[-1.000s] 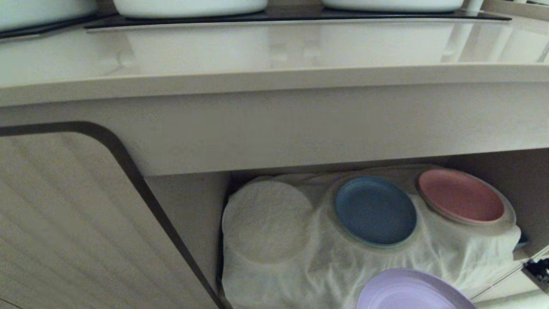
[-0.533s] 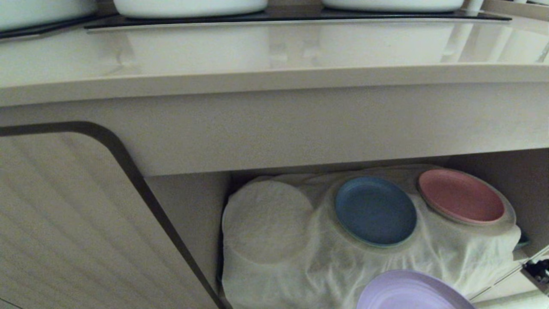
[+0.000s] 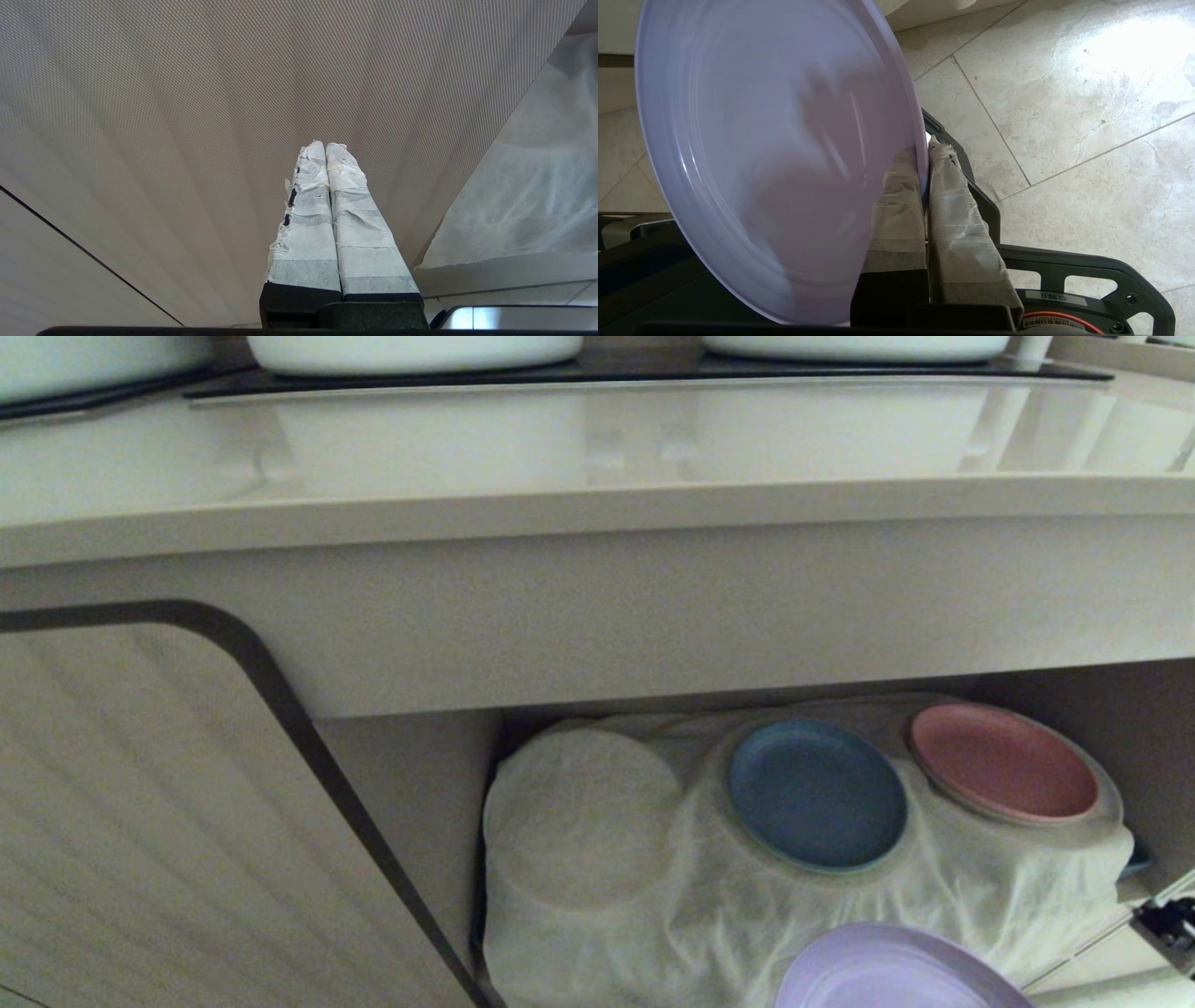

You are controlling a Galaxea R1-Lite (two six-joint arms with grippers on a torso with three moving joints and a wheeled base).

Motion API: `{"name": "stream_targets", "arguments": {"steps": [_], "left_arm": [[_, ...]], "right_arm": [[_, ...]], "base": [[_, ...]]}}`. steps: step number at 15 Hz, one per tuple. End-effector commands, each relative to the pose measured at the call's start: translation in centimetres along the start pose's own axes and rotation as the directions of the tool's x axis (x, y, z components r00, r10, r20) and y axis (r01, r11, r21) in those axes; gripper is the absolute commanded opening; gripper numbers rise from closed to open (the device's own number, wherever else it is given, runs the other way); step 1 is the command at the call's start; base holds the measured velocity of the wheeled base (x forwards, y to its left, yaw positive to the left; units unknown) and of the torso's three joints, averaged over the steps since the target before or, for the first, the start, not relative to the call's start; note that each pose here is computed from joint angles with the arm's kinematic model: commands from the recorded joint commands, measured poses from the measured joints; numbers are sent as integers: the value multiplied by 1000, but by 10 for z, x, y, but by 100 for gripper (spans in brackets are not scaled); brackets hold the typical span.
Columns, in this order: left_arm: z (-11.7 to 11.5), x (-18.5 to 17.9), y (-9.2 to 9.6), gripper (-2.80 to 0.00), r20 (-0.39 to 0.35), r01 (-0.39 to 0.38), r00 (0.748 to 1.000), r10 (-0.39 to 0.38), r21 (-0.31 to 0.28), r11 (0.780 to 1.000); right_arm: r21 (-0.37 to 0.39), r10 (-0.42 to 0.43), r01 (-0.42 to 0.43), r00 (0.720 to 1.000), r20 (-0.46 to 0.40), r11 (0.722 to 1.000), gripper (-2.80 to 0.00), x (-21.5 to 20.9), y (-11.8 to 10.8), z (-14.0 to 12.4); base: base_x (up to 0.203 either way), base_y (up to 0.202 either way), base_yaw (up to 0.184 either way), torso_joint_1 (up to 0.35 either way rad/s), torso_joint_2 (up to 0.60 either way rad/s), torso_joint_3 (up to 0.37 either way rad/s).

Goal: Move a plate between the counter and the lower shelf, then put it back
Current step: Put the plate

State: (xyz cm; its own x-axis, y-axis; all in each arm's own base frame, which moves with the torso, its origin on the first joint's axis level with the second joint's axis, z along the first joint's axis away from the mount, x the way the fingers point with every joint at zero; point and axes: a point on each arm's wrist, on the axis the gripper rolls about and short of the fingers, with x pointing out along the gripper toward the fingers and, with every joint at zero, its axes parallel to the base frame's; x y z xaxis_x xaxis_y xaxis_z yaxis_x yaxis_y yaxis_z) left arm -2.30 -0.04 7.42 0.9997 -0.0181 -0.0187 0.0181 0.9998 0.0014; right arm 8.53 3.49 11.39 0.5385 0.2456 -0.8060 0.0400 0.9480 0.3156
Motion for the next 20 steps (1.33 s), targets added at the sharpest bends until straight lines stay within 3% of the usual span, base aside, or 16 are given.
{"name": "stream_targets", "arguments": {"steps": [1, 17, 20], "left_arm": [[0, 0, 0, -280, 0, 0, 1000, 0, -2, 1000], [0, 0, 0, -280, 0, 0, 1000, 0, -3, 1000], [0, 0, 0, -280, 0, 0, 1000, 0, -8, 1000]], "right_arm": [[3, -4, 4, 1000, -9, 1000, -280, 1, 0, -1], [-5, 2, -2, 1000, -13, 1000, -280, 7, 2, 2], [-5, 1, -1, 1000, -12, 1000, -280, 7, 2, 2]], "base": [[0, 0, 0, 0, 0, 0], [0, 0, 0, 0, 0, 0], [-133, 0, -1, 3, 4, 4]]}}
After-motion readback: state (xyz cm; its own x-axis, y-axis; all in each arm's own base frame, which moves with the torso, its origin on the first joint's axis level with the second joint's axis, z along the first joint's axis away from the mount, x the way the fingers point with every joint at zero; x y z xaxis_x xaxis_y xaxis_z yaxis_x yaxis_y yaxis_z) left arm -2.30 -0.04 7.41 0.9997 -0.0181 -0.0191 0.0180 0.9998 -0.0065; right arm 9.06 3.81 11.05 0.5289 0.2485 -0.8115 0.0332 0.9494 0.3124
